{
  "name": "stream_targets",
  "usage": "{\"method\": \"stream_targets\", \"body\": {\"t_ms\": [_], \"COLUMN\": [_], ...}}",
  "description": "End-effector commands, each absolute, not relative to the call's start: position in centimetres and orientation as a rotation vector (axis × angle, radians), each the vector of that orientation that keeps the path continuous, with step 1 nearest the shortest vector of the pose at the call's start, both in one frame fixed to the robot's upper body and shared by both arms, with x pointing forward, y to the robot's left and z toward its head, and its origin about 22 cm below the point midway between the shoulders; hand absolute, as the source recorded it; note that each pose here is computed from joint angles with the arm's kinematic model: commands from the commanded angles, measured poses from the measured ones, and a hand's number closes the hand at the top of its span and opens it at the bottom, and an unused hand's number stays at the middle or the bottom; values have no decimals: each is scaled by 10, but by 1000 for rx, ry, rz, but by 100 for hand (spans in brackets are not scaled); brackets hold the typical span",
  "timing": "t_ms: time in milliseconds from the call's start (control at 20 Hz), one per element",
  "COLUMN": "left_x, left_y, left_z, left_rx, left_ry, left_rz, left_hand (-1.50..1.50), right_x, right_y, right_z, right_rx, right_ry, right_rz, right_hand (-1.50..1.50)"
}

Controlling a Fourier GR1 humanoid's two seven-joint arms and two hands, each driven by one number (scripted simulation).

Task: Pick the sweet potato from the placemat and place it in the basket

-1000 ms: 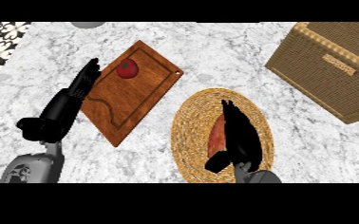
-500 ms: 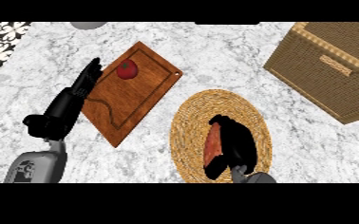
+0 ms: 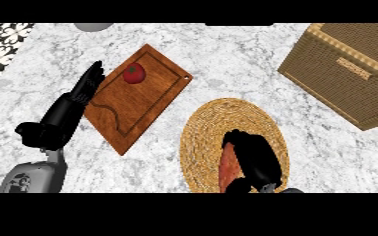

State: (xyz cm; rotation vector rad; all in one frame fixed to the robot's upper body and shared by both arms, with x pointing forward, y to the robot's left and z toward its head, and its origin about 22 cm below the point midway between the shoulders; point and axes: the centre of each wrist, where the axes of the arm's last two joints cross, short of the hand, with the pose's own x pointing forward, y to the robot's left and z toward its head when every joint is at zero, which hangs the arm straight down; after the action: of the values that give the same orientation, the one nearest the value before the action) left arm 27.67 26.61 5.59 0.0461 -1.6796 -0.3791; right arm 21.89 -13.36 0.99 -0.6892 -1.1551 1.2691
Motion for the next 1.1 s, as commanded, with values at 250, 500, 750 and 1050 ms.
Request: {"method": "stream_targets", "body": {"t_ms": [250, 500, 750, 1050], "left_x": [277, 274, 272, 265], "left_y": [267, 271, 280, 286], "left_z": [55, 54, 58, 49], "left_rx": [46, 70, 106, 120], "left_ry": [-1682, -1682, -1686, -1665], "left_rz": [-369, -332, -323, -294], "left_hand": [0, 0, 0, 0], "right_x": [181, 174, 168, 183], "right_y": [-193, -243, -265, -320], "right_z": [21, 36, 54, 88], "right_rx": [-290, -26, 223, 332], "right_ry": [-1457, -1558, -1778, -1903], "right_rz": [1883, 1836, 1602, 1423], "right_hand": [150, 150, 150, 150]}}
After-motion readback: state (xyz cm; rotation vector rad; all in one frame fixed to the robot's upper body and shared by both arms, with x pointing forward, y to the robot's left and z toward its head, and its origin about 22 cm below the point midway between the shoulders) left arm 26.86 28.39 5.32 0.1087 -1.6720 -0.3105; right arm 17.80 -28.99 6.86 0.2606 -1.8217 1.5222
